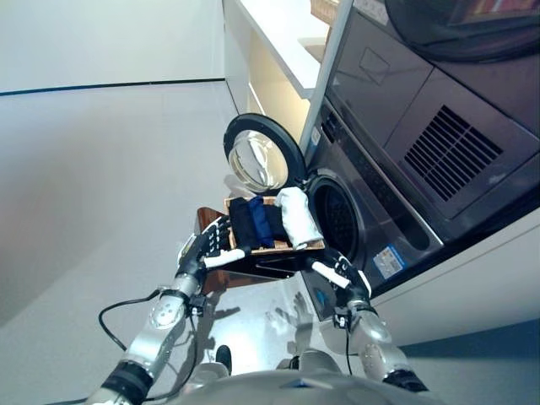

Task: Pick up the clothes and place them into the washing machine

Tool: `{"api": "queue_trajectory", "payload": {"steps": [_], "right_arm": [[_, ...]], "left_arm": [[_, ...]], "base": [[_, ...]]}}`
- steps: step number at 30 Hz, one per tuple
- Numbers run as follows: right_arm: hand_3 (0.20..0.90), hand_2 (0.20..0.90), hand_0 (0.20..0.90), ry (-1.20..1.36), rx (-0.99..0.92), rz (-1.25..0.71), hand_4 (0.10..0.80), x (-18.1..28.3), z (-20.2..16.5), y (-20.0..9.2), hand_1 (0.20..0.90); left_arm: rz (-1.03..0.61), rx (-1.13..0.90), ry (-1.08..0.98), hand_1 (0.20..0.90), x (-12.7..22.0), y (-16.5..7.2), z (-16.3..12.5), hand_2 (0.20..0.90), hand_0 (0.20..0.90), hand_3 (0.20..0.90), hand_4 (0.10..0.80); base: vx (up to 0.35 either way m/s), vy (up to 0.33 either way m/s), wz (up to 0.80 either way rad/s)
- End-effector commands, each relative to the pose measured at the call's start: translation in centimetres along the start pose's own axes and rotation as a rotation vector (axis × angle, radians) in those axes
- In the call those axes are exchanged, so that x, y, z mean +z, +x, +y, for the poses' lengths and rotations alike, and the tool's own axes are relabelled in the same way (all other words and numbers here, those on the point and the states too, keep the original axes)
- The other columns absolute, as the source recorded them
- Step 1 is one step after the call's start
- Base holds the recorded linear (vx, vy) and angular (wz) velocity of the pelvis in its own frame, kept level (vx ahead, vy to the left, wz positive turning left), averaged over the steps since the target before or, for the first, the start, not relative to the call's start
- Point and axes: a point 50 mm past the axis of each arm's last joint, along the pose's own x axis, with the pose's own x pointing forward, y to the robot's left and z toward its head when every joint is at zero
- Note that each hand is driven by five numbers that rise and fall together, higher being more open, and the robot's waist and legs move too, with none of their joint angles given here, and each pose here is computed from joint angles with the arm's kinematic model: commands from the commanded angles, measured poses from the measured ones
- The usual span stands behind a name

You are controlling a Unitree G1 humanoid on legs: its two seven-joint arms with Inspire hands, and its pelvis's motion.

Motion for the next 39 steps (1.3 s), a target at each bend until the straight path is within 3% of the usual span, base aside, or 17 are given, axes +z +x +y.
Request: {"api": "queue_trajectory", "payload": {"steps": [1, 13, 21, 23, 27, 32, 35, 39], "right_arm": [[0.9, 0.9, 0.9, -0.099, 0.07, -0.218, 0.8, 5.0, 1.0, 0.5, 0.9], [0.9, 0.9, 0.9, -0.243, -0.04, -0.253, 0.8, 6.7, -1.6, 1.0, 0.9], [0.9, 0.9, 0.9, -0.316, -0.087, -0.255, 0.8, 8.1, -2.1, 2.1, 0.9], [0.9, 0.9, 0.9, -0.33, -0.074, -0.265, 0.8, 8.5, -1.8, 2.3, 0.9], [0.9, 0.9, 0.9, -0.334, -0.077, -0.276, 0.8, 9.6, -1.6, 2.9, 0.9], [0.9, 0.9, 0.9, -0.302, -0.038, -0.342, 0.8, 12.7, 0.1, 4.2, 0.9], [0.9, 0.9, 0.9, -0.233, -0.027, -0.375, 0.8, 13.9, 1.2, 4.7, 0.9], [0.9, 0.9, 0.9, -0.142, -0.032, -0.42, 0.8, 16.0, 2.1, 5.2, 0.9]], "left_arm": [[-0.234, -0.034, -0.022, 0.9, 4.6, 0.9, -0.6, 0.9, 0.9, 0.9, 0.8], [-0.204, -0.063, -0.003, 0.9, 4.3, 1.6, -1.5, 0.9, 0.9, 0.9, 0.8], [-0.127, -0.036, 0.008, 0.9, 2.5, 0.4, -0.1, 0.9, 0.9, 0.9, 0.8], [-0.035, 0.05, -0.03, 0.9, 0.3, 0.0, 0.9, 0.9, 0.9, 0.9, 0.8], [0.163, 0.204, 0.126, 0.9, -3.8, -1.4, 4.2, 0.9, 0.9, 0.9, 0.8], [0.534, 0.375, 0.226, 0.9, -10.2, -5.1, 7.7, 0.9, 0.9, 0.9, 0.8], [0.659, 0.42, 0.243, 0.9, -12.0, -6.7, 8.3, 0.9, 0.9, 0.9, 0.8], [0.709, 0.414, 0.26, 0.9, -12.8, -7.4, 7.8, 0.9, 0.9, 0.9, 0.8]], "base": [[0.169, -0.095, -0.21], [0.146, -0.147, 0.45], [0.084, 0.022, 0.26], [0.038, 0.019, -0.15], [0.015, 0.006, -0.12], [-0.06, 0.033, -0.05], [-0.086, 0.042, -0.11], [-0.086, 0.021, 0.02]]}}
